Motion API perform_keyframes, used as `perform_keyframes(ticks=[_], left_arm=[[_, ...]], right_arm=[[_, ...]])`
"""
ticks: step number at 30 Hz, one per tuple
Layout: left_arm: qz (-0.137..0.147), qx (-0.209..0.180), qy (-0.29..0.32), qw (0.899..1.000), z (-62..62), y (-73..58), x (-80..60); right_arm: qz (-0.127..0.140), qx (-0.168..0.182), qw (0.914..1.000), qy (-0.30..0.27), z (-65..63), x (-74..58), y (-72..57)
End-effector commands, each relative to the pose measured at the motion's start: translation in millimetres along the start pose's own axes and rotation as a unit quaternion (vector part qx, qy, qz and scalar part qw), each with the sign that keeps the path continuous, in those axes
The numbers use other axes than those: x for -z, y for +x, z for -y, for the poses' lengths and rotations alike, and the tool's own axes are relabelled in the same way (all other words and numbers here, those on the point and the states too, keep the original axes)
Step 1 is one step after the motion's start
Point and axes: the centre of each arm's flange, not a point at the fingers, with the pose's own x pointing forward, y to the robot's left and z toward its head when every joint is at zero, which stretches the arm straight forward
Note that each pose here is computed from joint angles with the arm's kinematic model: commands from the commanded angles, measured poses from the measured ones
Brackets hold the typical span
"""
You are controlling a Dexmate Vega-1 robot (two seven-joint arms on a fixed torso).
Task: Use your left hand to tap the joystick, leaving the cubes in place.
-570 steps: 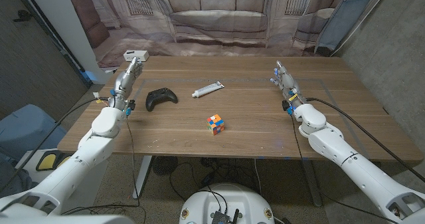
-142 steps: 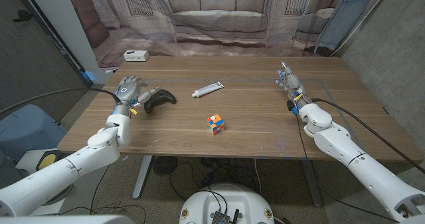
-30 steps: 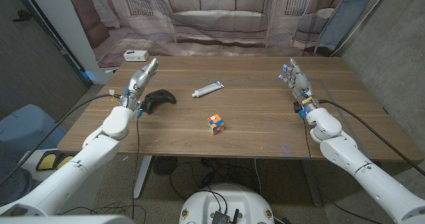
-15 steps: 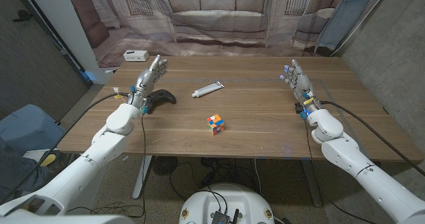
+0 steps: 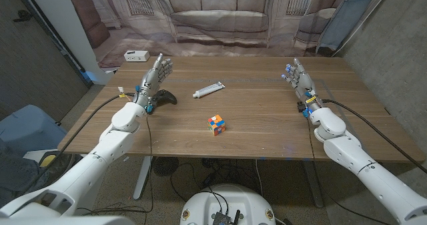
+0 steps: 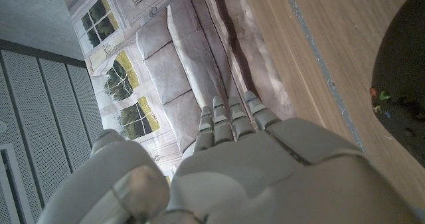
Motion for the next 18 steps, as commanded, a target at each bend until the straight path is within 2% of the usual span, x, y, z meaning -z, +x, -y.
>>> perform_keyframes(ticks=[1,8,18], left_arm=[[-0.015,0.009,-0.026,1.0,12.7,12.6,11.3],[-0.022,0.009,-0.027,0.999,16.2,17.7,15.0],[-0.03,0.004,-0.017,0.999,16.7,20.0,19.3]], right_arm=[[-0.015,0.006,0.9999,0.001,9.3,7.1,1.4],[-0.023,0.003,0.9997,-0.001,12.6,7.7,5.1],[-0.028,-0.001,0.9996,0.001,10.1,7.9,11.5]])
